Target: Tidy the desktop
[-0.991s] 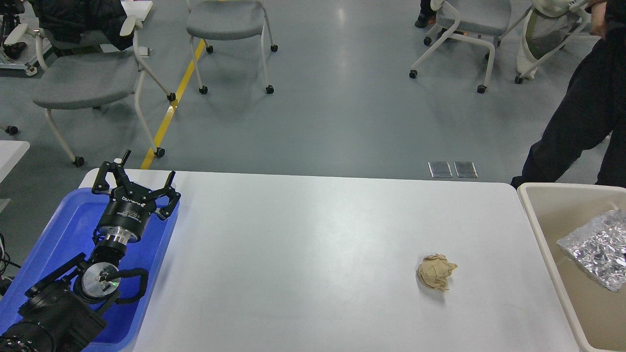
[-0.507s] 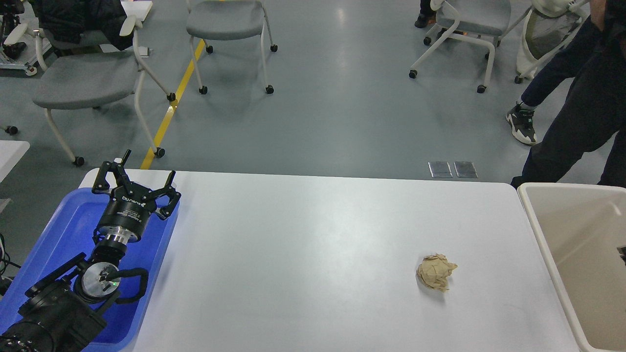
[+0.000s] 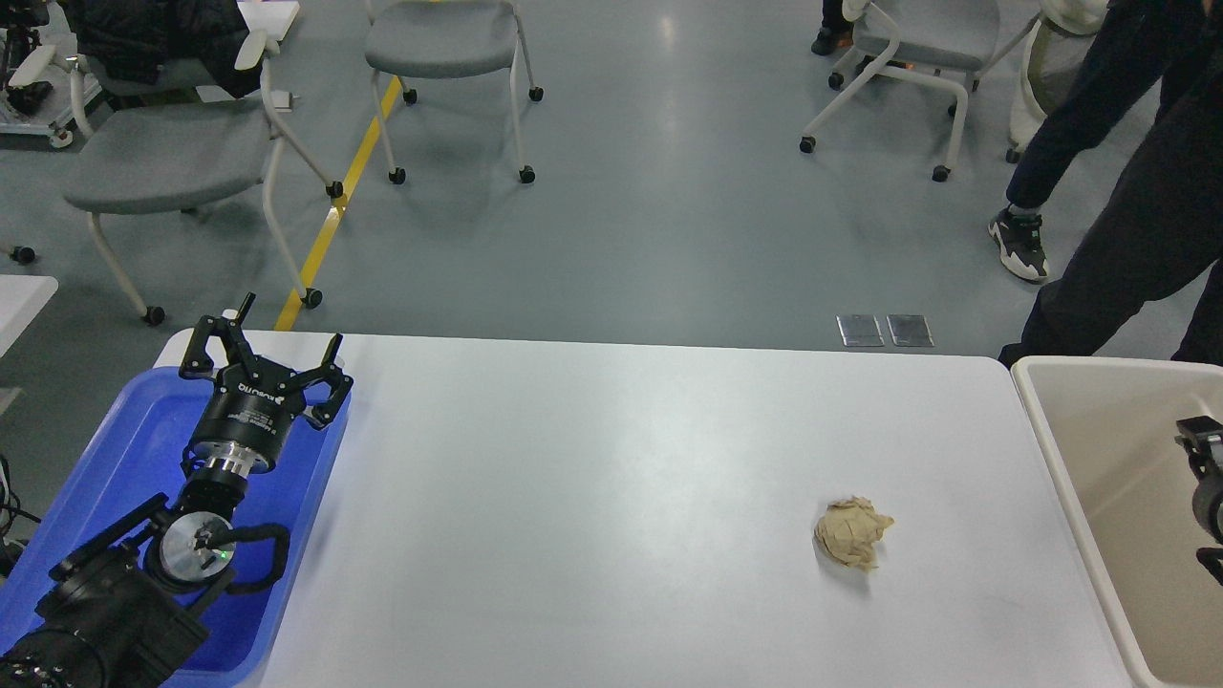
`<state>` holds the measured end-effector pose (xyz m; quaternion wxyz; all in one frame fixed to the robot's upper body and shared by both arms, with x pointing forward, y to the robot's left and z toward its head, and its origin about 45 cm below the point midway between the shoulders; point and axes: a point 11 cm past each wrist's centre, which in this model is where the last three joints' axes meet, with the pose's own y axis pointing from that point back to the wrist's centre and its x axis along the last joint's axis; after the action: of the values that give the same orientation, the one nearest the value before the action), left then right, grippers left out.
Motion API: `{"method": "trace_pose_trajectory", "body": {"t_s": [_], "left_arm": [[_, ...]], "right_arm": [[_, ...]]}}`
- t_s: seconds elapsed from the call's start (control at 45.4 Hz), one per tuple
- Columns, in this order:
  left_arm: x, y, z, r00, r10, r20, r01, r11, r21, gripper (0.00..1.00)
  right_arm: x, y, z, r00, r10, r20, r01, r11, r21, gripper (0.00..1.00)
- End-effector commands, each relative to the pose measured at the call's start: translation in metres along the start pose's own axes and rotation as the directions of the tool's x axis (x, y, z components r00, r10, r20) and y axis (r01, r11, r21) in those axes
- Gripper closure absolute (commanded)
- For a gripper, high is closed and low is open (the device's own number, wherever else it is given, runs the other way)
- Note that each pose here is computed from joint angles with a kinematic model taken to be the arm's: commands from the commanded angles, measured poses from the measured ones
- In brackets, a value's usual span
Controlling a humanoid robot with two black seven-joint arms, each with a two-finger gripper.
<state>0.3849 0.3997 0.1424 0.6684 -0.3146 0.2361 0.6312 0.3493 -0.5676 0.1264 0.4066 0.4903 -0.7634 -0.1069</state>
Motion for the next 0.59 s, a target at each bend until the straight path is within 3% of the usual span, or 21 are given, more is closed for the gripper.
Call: {"method": "trace_pose_trajectory", "body": {"t_s": [0.0, 0.198, 0.374, 0.573], "left_arm": [[0.0, 0.0, 0.0, 1.0, 0.0, 0.0, 0.0, 1.0, 0.0, 0.0], [0.001, 0.0, 0.0, 1.0, 0.004, 0.003, -0.004, 1.0, 0.001, 0.0], [0.001, 0.0, 0.0, 1.0, 0.005, 0.004, -0.005, 1.0, 0.001, 0.0], [0.001, 0.0, 0.0, 1.0, 0.006, 0.004, -0.006, 1.0, 0.001, 0.0]], "right_arm": [[-0.025, 0.019, -0.092, 0.902, -0.23, 0.366, 0.144, 0.958, 0.247, 0.0], [-0.05, 0.05, -0.16, 0.734, -0.488, 0.472, 0.264, 0.846, 0.464, 0.0], [-0.111, 0.083, -0.2, 0.486, -0.723, 0.491, 0.411, 0.685, 0.602, 0.0], [-0.179, 0.117, -0.222, 0.258, -0.862, 0.436, 0.501, 0.505, 0.703, 0.0]]}}
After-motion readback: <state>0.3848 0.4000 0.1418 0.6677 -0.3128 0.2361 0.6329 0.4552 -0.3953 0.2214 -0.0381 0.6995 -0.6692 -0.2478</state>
